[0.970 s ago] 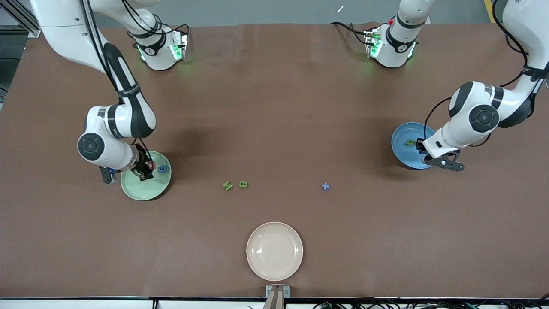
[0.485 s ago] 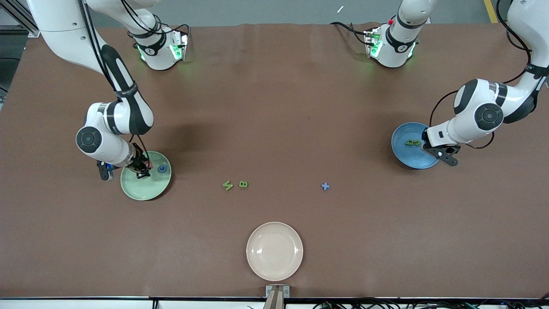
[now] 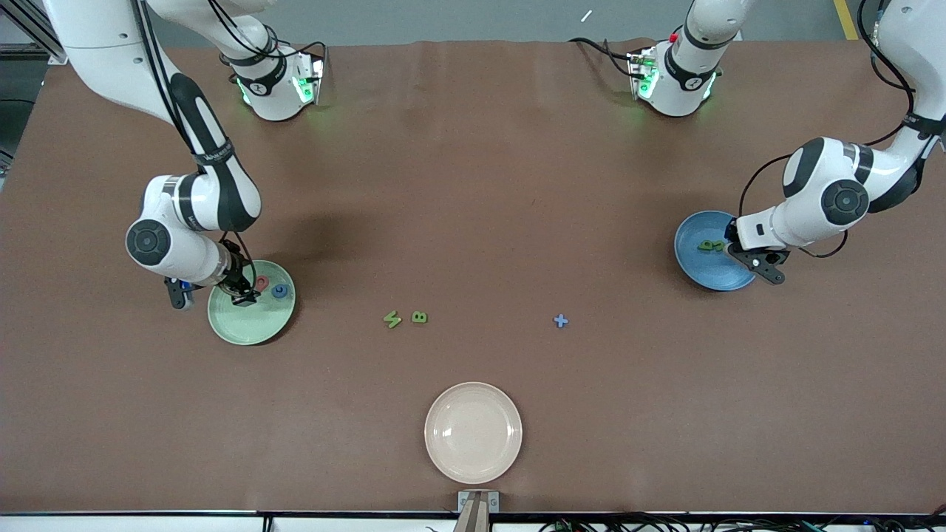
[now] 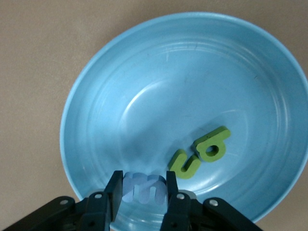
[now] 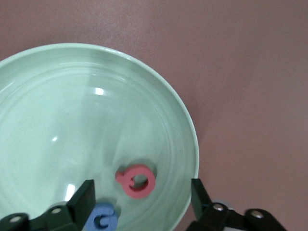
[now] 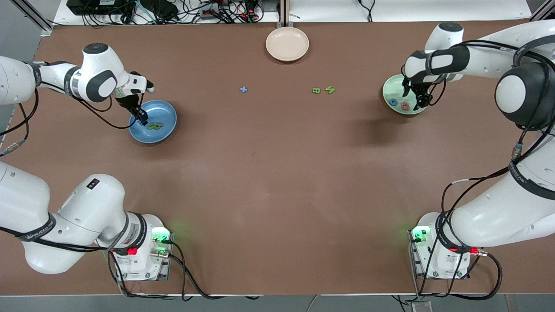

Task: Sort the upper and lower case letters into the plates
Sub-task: 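Move the right gripper to green N while the left gripper reaches blue x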

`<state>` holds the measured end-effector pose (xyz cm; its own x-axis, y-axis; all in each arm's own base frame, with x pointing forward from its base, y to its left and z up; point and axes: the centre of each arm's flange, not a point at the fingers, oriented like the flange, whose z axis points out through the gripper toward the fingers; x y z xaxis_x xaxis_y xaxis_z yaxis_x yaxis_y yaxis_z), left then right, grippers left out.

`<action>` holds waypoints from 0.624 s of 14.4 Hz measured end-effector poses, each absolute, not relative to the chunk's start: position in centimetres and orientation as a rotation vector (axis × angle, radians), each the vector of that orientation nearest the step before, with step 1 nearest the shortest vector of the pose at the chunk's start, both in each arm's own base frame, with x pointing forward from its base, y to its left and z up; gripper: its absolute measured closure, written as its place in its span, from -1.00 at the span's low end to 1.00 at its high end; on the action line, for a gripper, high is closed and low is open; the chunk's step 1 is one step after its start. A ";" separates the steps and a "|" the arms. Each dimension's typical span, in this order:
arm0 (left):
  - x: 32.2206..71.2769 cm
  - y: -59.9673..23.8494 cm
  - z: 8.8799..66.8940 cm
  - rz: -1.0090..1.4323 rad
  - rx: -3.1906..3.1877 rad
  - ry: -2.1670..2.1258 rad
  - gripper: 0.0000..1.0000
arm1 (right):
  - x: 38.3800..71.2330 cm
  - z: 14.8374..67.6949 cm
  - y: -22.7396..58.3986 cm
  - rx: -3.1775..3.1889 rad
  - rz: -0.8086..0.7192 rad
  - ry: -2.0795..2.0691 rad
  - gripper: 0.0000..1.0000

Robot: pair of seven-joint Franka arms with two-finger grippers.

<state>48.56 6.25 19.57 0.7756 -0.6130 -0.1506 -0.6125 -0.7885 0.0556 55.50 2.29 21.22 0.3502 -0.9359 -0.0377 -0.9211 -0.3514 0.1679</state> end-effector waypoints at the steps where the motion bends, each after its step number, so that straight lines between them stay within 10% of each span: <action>1: 48.6 6.2 19.5 -0.251 2.955 -1.021 0.20 | 56.3 22.6 2.8 2.477 -0.205 -1.728 -0.99; 4: 48.6 6.2 19.6 -0.246 2.955 -1.022 0.10 | 59.0 27.0 6.7 2.456 -0.191 -1.839 -1.00; 9: 50.0 4.5 21.3 -0.197 2.964 -1.037 -0.82 | 60.8 29.3 17.2 2.422 -0.109 -1.967 -1.00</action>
